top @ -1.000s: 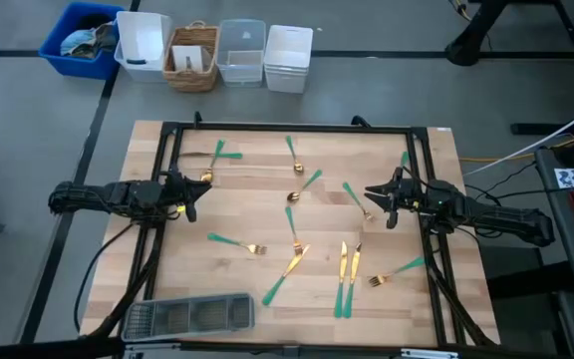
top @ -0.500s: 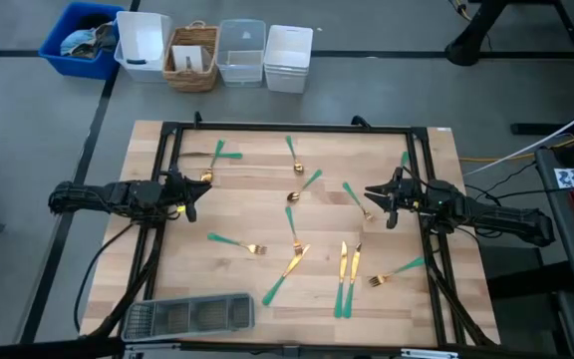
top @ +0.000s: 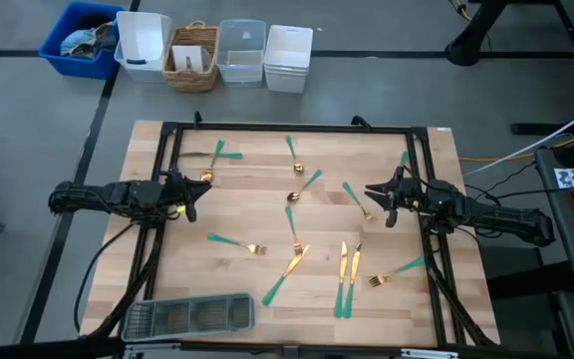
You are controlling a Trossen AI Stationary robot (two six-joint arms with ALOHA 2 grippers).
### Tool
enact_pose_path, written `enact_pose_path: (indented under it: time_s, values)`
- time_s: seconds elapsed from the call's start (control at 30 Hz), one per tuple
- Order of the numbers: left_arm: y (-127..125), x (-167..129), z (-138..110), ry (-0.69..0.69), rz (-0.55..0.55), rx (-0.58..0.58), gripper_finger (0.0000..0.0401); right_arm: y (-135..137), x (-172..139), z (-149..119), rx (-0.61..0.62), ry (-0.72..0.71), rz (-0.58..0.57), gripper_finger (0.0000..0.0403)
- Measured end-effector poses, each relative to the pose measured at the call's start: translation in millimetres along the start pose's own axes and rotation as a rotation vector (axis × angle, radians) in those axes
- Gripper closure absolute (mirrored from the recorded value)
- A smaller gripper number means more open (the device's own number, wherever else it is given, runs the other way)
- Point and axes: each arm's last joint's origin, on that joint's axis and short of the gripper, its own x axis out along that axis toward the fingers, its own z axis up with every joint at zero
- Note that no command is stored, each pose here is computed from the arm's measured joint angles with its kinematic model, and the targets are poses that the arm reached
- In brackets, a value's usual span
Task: Sort silverware
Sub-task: Put the right spoon into the cutlery rack
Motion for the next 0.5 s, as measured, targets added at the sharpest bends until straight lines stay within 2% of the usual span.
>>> enact_pose_path:
  time_s: [0.13, 0.3, 0.4, 0.5]
  values:
    - [0, 0, 0, 0.0, 0.0, 0.0, 0.0361, 0, 0, 0, 0.005, -0.002, 0.0, 0.0315]
    - [0, 0, 0, -0.004, -0.001, 0.006, 0.0361, 1, 0, 5, 0.098, -0.032, 0.037, 0.0315]
    - [0, 0, 1, -0.012, -0.003, 0.015, 0.0361, -1, -2, 14, 0.197, -0.05, -0.047, 0.0315]
    - [0, 0, 1, -0.014, -0.004, 0.004, 0.0361, -3, -7, 32, 0.225, -0.087, -0.156, 0.0315]
